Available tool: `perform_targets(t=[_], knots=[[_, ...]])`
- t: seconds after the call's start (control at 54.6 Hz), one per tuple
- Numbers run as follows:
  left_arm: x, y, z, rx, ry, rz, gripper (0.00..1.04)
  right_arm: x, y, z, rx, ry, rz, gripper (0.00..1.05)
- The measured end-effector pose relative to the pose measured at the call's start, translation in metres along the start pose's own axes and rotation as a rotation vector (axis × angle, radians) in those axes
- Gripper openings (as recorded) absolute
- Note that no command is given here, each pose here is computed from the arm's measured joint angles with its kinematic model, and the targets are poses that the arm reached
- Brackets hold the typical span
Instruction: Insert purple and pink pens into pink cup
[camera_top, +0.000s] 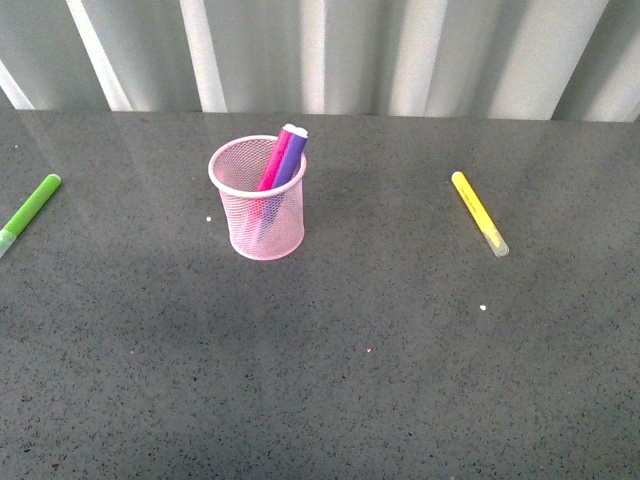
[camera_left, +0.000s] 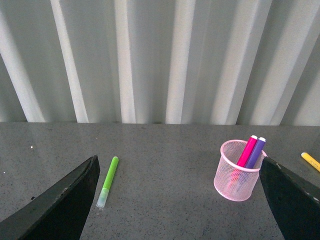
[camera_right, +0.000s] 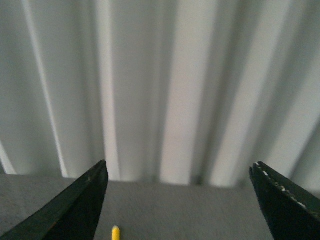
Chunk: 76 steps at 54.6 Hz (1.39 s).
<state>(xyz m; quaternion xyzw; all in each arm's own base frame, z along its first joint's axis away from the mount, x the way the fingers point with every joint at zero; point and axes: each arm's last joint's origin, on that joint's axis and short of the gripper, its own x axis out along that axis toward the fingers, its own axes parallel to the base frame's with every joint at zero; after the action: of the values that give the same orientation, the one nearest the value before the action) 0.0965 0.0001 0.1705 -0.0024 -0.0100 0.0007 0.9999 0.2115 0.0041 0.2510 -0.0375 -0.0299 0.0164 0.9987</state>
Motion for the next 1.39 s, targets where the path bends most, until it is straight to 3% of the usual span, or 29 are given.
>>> perform_targets(t=[0.183, 0.494, 1.007, 1.391], knots=[[0.000, 0.000, 0.000, 0.000, 0.000, 0.000, 0.98, -0.024, 0.000, -0.041, 0.053, 0.076, -0.031, 0.56], [0.000, 0.000, 0.000, 0.000, 0.000, 0.000, 0.98, -0.053, 0.002, -0.058, 0.060, 0.069, -0.032, 0.03], [0.000, 0.000, 0.000, 0.000, 0.000, 0.000, 0.98, -0.085, 0.004, -0.076, 0.064, 0.052, -0.032, 0.03], [0.000, 0.000, 0.000, 0.000, 0.000, 0.000, 0.98, -0.096, 0.005, -0.073, 0.064, 0.041, -0.033, 0.03]])
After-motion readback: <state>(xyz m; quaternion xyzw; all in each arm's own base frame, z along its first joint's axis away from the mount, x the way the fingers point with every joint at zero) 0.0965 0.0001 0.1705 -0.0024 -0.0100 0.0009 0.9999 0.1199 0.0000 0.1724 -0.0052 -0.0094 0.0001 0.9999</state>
